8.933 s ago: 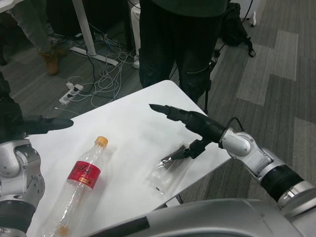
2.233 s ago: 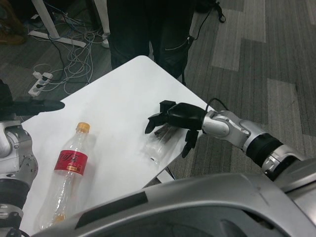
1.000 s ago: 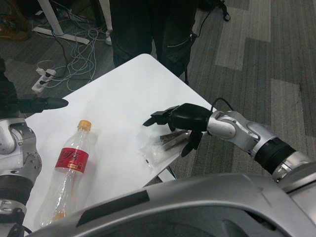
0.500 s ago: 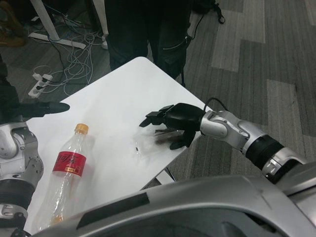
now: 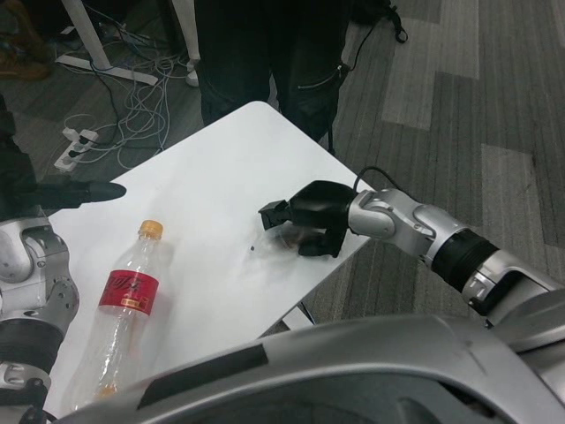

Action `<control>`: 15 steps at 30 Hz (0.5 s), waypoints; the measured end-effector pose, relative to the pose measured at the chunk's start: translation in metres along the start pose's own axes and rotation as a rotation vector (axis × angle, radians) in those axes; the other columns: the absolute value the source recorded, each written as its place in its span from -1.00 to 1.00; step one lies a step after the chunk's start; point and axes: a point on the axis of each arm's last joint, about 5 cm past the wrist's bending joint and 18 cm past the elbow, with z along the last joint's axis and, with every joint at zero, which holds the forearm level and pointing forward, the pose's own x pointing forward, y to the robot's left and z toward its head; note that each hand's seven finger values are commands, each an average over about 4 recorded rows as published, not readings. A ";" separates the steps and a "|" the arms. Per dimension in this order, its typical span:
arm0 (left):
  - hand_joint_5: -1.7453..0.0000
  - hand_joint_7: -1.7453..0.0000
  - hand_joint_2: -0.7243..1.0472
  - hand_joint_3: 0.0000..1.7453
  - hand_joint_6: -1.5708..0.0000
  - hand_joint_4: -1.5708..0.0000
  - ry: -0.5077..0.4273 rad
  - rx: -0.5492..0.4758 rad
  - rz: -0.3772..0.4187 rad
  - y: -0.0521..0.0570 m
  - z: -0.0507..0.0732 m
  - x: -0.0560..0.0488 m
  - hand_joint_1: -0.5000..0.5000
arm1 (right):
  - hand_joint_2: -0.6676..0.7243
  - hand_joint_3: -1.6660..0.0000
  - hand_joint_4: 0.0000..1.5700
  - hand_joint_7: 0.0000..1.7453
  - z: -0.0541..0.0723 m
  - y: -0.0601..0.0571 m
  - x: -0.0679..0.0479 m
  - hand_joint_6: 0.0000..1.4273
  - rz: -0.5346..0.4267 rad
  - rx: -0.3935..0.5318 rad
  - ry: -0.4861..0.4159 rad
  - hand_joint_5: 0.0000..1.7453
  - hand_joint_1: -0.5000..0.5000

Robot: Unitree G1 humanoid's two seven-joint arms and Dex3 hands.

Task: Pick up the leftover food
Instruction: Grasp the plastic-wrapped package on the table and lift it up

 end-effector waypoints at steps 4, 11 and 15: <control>1.00 1.00 -0.60 -1.00 1.00 0.57 0.000 0.000 0.001 0.000 0.000 0.000 -1.00 | -0.82 -0.76 0.75 0.88 0.000 -0.003 0.001 0.70 0.038 0.011 0.028 0.89 -0.75; 1.00 1.00 -0.60 -1.00 1.00 0.57 -0.002 -0.001 0.005 0.001 0.000 0.000 -1.00 | -0.82 -0.81 0.75 0.84 0.001 -0.009 -0.001 0.76 0.020 0.056 0.033 0.89 -0.75; 1.00 1.00 -0.60 -1.00 1.00 0.57 -0.002 -0.004 0.011 0.001 0.000 0.000 -1.00 | -0.82 -0.81 0.75 0.90 0.004 -0.018 -0.003 0.76 -0.106 0.120 -0.001 0.89 -0.75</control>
